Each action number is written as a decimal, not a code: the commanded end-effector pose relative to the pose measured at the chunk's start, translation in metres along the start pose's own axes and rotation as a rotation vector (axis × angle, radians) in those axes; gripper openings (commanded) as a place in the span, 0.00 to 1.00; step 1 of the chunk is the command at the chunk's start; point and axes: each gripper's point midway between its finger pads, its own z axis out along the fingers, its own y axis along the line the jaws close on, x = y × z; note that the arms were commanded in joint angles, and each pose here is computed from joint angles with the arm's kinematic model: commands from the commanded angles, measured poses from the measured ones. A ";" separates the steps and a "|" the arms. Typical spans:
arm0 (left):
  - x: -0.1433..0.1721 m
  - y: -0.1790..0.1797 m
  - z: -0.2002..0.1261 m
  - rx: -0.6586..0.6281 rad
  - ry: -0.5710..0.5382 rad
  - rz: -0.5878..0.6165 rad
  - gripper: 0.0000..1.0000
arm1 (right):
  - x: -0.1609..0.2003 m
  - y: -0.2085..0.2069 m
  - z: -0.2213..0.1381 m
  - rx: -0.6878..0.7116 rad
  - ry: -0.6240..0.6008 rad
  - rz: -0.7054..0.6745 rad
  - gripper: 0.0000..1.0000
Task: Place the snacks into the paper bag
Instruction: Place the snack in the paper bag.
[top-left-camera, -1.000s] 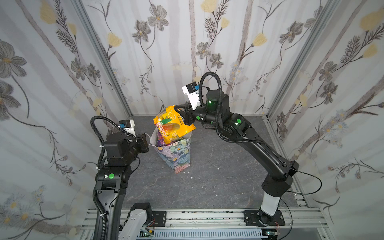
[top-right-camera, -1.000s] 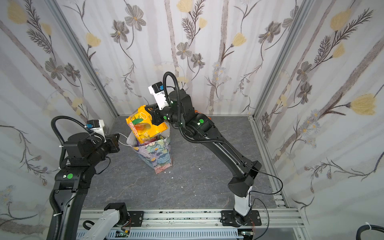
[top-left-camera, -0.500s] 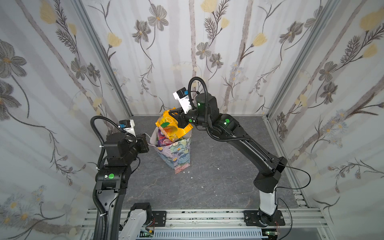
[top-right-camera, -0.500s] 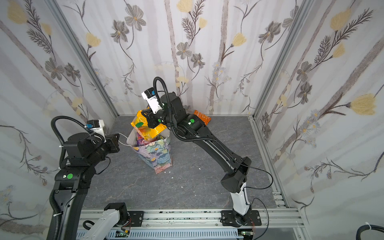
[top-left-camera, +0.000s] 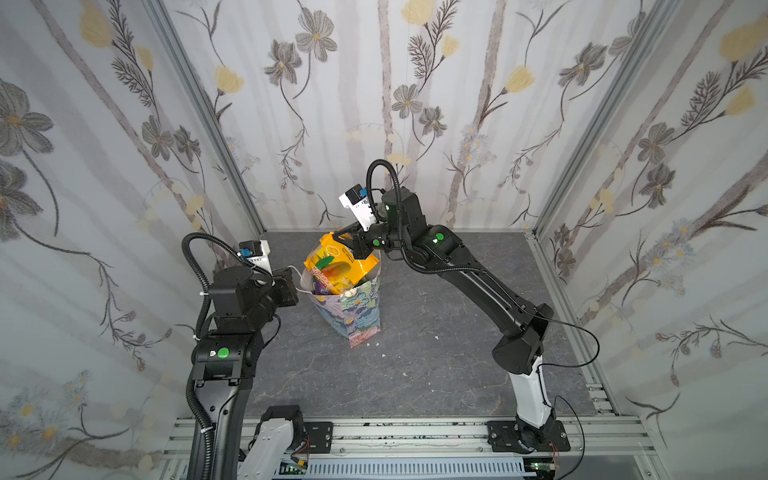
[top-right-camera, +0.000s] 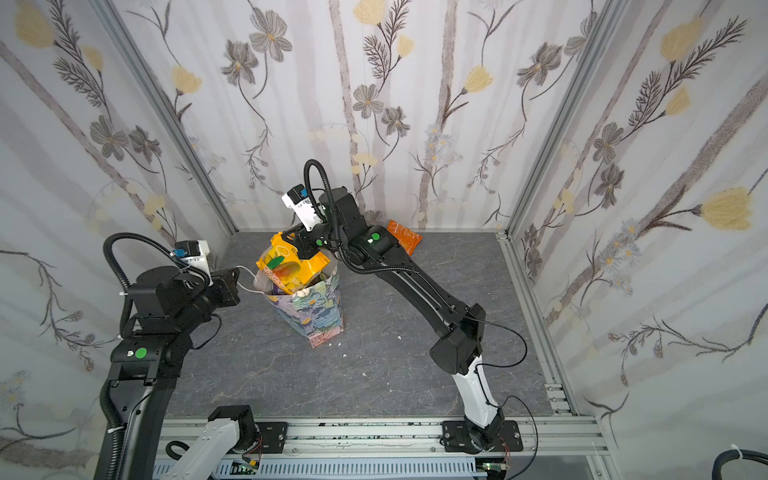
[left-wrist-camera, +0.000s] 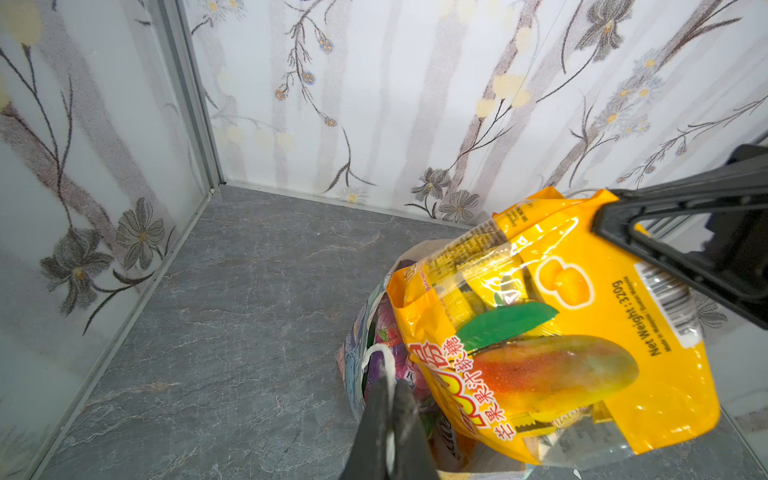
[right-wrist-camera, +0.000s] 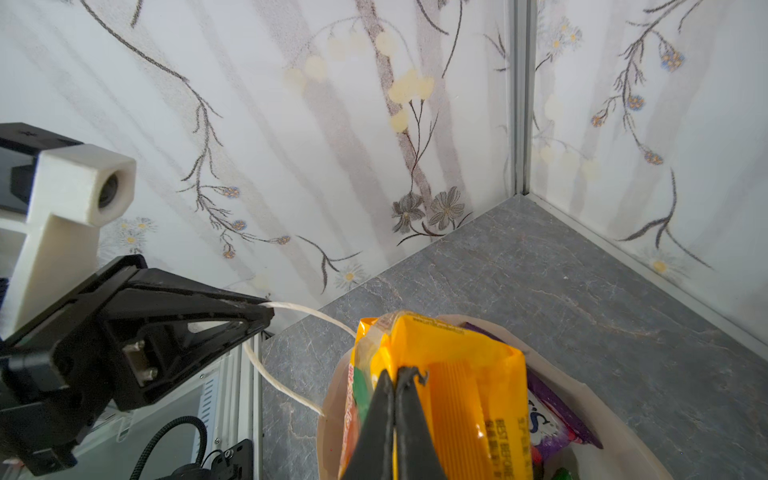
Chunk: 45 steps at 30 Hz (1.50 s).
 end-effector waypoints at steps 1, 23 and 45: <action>-0.007 -0.002 -0.001 0.008 -0.031 0.013 0.00 | -0.012 0.001 -0.003 -0.103 -0.039 0.028 0.00; -0.012 -0.002 -0.007 -0.005 -0.040 0.021 0.00 | -0.037 -0.066 -0.032 0.223 -0.141 0.124 0.00; -0.015 -0.004 -0.008 0.007 -0.045 0.024 0.00 | -0.009 0.022 0.004 -0.060 -0.033 0.071 0.00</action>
